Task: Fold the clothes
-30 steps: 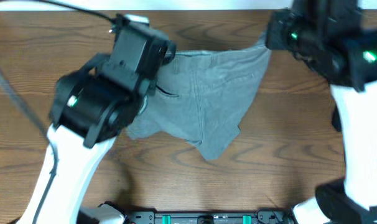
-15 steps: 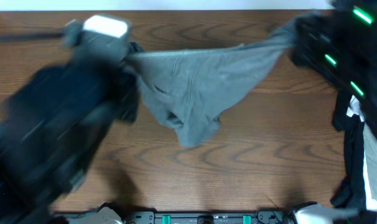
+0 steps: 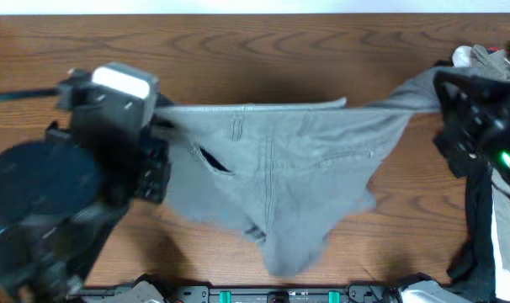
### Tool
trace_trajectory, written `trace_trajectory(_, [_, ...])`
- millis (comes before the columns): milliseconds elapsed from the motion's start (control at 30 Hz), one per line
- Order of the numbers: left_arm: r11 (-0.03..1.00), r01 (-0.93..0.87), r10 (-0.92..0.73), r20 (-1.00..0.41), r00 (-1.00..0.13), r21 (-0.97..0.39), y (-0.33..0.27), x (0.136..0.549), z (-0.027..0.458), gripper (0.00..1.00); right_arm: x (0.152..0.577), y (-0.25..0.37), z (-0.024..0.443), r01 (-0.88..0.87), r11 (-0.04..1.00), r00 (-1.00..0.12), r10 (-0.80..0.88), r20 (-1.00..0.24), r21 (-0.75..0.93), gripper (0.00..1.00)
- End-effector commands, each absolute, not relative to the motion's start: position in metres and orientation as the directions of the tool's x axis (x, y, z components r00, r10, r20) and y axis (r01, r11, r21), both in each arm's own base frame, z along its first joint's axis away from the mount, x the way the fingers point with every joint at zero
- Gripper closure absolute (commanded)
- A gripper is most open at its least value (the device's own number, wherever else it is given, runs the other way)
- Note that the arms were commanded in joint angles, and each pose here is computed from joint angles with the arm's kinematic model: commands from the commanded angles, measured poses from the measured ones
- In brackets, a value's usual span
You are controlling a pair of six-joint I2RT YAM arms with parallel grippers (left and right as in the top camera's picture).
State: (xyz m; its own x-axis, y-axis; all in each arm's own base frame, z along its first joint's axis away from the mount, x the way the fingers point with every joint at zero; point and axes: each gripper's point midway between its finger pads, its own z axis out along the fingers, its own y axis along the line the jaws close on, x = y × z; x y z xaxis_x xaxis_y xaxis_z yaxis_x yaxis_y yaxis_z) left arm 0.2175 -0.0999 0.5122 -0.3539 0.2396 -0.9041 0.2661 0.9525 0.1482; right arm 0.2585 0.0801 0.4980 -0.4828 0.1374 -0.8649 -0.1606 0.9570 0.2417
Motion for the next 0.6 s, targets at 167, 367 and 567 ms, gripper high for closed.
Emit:
trace_trajectory(167, [0.953,0.078,0.282,-0.76,-0.585,0.293,-0.108,0.335,0.44,0.94,0.371,0.093,0.425,-0.02,0.988,-0.622,0.109,-0.775,0.155,0.92])
trace_trajectory(367, [0.952,0.075,0.248,-0.6,-0.76,0.298,-0.093,0.443,0.337,0.89,0.474,0.125,0.344,0.012,0.989,-0.686,0.118,-0.718,0.15,0.86])
trace_trajectory(567, [0.944,-0.014,0.165,-0.509,-0.845,0.329,-0.039,0.496,0.269,0.49,0.545,0.134,0.271,0.017,0.992,-0.702,0.102,-0.705,0.126,0.18])
